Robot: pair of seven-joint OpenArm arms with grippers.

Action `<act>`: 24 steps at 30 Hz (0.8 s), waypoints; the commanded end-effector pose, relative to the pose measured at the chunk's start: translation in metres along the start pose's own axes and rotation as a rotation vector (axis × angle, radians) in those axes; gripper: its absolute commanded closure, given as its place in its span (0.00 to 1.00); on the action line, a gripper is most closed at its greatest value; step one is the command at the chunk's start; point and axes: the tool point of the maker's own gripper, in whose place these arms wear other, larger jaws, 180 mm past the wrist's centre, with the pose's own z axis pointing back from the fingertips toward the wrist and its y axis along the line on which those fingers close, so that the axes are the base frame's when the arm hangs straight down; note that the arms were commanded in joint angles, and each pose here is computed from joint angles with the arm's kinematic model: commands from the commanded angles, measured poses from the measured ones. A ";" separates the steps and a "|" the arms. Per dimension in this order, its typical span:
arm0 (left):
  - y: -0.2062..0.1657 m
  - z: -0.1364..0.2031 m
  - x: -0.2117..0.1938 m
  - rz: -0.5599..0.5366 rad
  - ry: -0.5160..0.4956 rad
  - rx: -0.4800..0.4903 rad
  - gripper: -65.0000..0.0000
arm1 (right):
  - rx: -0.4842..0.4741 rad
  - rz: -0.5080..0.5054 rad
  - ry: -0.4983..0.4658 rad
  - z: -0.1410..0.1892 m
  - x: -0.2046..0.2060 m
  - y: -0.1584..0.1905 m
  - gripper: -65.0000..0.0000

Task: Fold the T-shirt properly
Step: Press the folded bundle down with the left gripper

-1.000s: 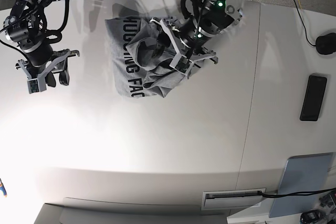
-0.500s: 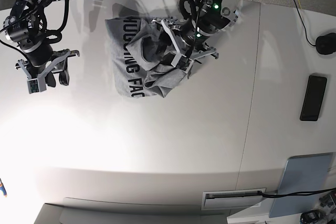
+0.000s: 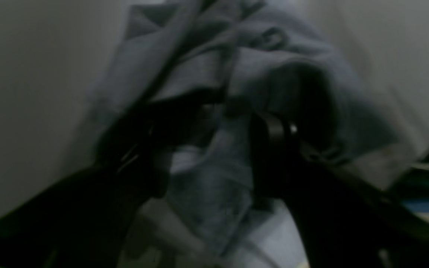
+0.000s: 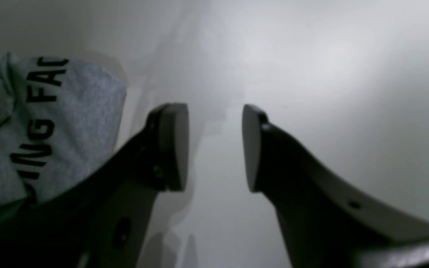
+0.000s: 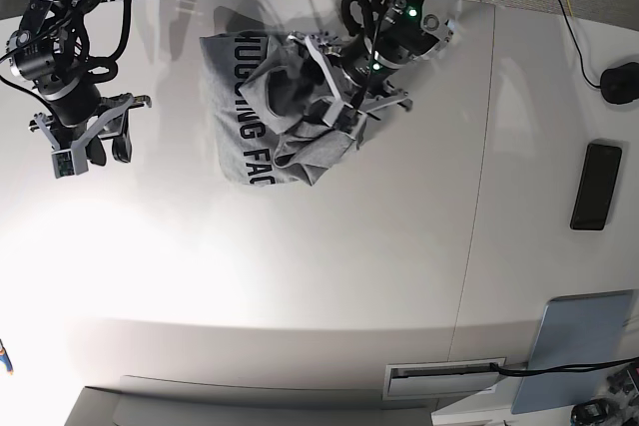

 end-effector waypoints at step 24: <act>-0.030 -0.008 0.045 -0.094 -0.126 -0.053 0.49 | -0.037 0.040 -0.009 0.005 0.000 -0.006 0.63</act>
